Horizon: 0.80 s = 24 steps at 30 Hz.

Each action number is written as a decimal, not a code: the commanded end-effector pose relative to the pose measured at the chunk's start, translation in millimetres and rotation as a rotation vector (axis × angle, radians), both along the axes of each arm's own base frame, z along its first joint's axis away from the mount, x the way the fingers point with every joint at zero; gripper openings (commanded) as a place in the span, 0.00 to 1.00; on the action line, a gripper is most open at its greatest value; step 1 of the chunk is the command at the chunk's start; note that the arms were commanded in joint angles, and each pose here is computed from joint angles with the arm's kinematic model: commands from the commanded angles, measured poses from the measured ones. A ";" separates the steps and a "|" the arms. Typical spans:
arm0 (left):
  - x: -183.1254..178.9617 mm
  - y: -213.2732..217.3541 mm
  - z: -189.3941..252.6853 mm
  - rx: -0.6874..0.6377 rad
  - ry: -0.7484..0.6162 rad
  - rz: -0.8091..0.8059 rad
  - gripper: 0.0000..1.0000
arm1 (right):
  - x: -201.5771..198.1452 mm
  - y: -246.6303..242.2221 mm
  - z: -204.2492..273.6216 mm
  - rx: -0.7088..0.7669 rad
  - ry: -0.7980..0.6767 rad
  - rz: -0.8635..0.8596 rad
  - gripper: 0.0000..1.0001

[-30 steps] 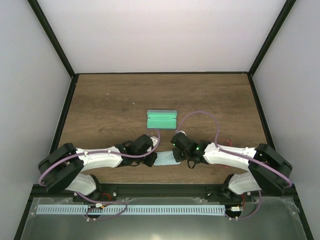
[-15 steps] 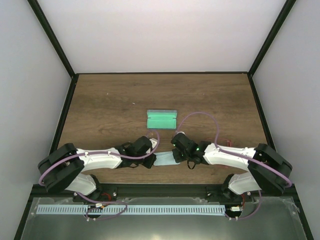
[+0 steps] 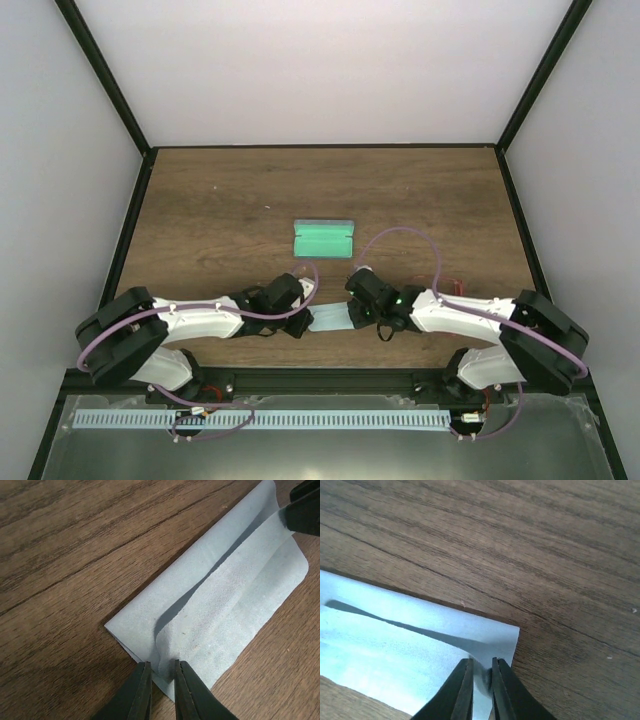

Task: Organize the sunglasses
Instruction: Fold the glasses cleaning cloth at the center of the board.

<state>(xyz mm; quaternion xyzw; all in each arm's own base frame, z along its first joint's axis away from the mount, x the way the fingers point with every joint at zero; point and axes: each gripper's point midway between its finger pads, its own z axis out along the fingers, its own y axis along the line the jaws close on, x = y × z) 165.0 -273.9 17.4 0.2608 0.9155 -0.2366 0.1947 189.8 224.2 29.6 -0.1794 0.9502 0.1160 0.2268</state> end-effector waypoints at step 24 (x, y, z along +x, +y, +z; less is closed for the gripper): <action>39.5 -35.2 27.3 0.010 -0.061 0.053 0.09 | 13.2 60.6 23.7 0.133 0.014 0.086 0.01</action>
